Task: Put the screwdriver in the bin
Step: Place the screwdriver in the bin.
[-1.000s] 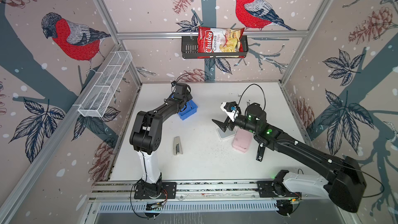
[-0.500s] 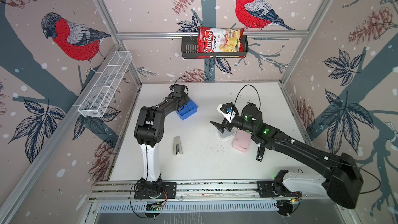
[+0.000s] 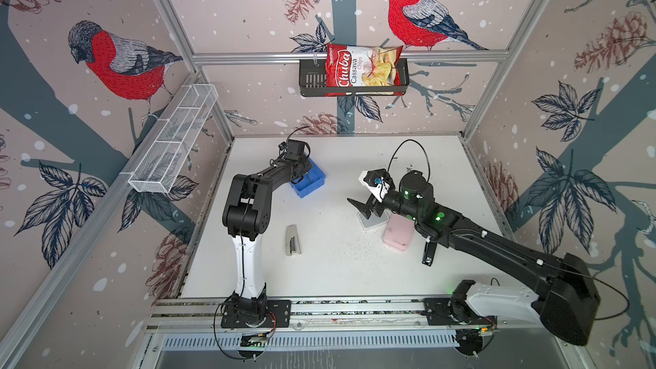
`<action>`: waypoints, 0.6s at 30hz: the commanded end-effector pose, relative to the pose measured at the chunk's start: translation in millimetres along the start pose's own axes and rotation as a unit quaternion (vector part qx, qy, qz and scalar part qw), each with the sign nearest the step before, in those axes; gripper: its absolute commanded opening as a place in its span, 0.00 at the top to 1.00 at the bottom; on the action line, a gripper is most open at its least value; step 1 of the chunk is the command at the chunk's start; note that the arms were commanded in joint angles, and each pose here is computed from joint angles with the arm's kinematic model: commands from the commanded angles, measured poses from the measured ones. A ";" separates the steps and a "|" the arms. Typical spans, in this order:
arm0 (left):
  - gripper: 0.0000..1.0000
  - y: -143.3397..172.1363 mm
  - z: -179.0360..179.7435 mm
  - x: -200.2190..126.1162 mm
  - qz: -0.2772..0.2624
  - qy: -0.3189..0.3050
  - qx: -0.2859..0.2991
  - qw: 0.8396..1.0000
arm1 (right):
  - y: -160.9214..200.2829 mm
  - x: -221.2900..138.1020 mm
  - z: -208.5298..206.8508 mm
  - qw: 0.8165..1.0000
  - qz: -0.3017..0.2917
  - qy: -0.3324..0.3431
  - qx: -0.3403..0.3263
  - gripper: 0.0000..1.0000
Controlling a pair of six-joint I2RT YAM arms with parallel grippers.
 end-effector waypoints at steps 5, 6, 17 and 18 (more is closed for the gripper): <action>0.42 -25.1 -8.9 -28.6 -0.038 0.016 0.021 0.999 | -16.8 -4.5 -4.5 0.999 -0.031 0.013 0.010 0.01; 0.39 -28.2 -11.2 -34.4 -0.044 0.020 0.024 0.999 | -19.4 -6.4 -6.2 0.999 -0.037 0.016 0.014 0.01; 0.02 -59.5 -38.5 -118.3 -0.162 0.099 0.144 0.971 | -31.3 -34.9 -46.6 0.989 -0.103 0.066 0.078 0.01; 0.01 -60.7 -40.3 -128.1 -0.181 0.108 0.160 0.964 | -30.3 -39.5 -53.7 0.987 -0.110 0.078 0.084 0.01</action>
Point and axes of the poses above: each gripper's point midway between its finger pads, its own x axis out along the fingers, its own z axis along the line the jaws close on, y = z × x, the point moved 3 cm from there along -x, back along the fingers, and after that the axes turned 14 degrees about x, right-handed, at the moved point
